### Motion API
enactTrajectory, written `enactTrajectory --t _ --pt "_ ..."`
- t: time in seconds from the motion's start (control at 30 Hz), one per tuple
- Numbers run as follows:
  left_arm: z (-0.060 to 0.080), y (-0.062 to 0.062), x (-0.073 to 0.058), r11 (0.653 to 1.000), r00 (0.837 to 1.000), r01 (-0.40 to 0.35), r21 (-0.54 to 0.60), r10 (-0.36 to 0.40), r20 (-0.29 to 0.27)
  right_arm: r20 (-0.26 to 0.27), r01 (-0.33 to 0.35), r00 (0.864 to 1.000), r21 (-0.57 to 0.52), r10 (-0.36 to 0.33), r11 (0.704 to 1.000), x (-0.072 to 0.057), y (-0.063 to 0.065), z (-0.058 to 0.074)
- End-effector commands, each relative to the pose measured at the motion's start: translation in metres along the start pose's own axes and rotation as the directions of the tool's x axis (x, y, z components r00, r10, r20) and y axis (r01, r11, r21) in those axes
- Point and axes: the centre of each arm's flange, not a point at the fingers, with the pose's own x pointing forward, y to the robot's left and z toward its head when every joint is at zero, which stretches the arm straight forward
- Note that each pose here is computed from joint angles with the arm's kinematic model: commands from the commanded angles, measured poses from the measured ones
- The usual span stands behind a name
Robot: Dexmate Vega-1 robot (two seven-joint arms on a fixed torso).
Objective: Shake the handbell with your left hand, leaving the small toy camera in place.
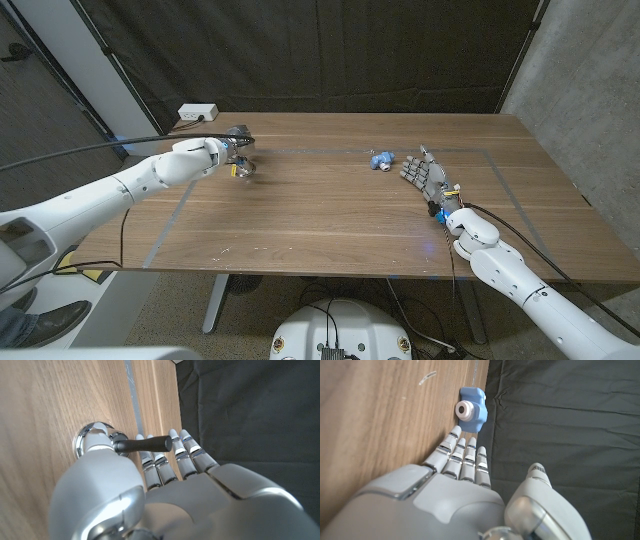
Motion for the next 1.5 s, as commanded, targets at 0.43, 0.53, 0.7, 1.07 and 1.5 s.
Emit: enactTrajectory --t 0.43,0.53,0.7,1.07,1.5 --pt "-0.003 -0.010 0.002 1.000 0.999 0.025 -0.008 -0.026 -0.037 -0.036 -0.012 0.999 0.017 0.013 1.000 0.007 0.003 -0.011" --pt "-0.002 -0.012 0.002 0.999 0.999 0.030 -0.012 -0.030 -0.039 -0.043 -0.012 0.999 0.022 0.013 1.000 0.008 0.003 -0.013" --pt "-0.005 -0.014 0.000 0.999 0.998 0.039 -0.015 -0.040 -0.050 -0.043 -0.016 0.999 0.026 0.018 1.000 0.010 0.003 -0.015" --pt "-0.008 -0.013 0.000 0.999 0.997 0.051 0.001 -0.051 -0.054 -0.041 -0.026 0.999 0.031 0.028 0.999 0.014 0.005 -0.019" --pt "-0.006 -0.010 0.003 0.999 0.998 0.047 -0.006 -0.047 -0.050 -0.036 -0.025 0.999 0.031 0.026 0.999 0.014 0.004 -0.019"
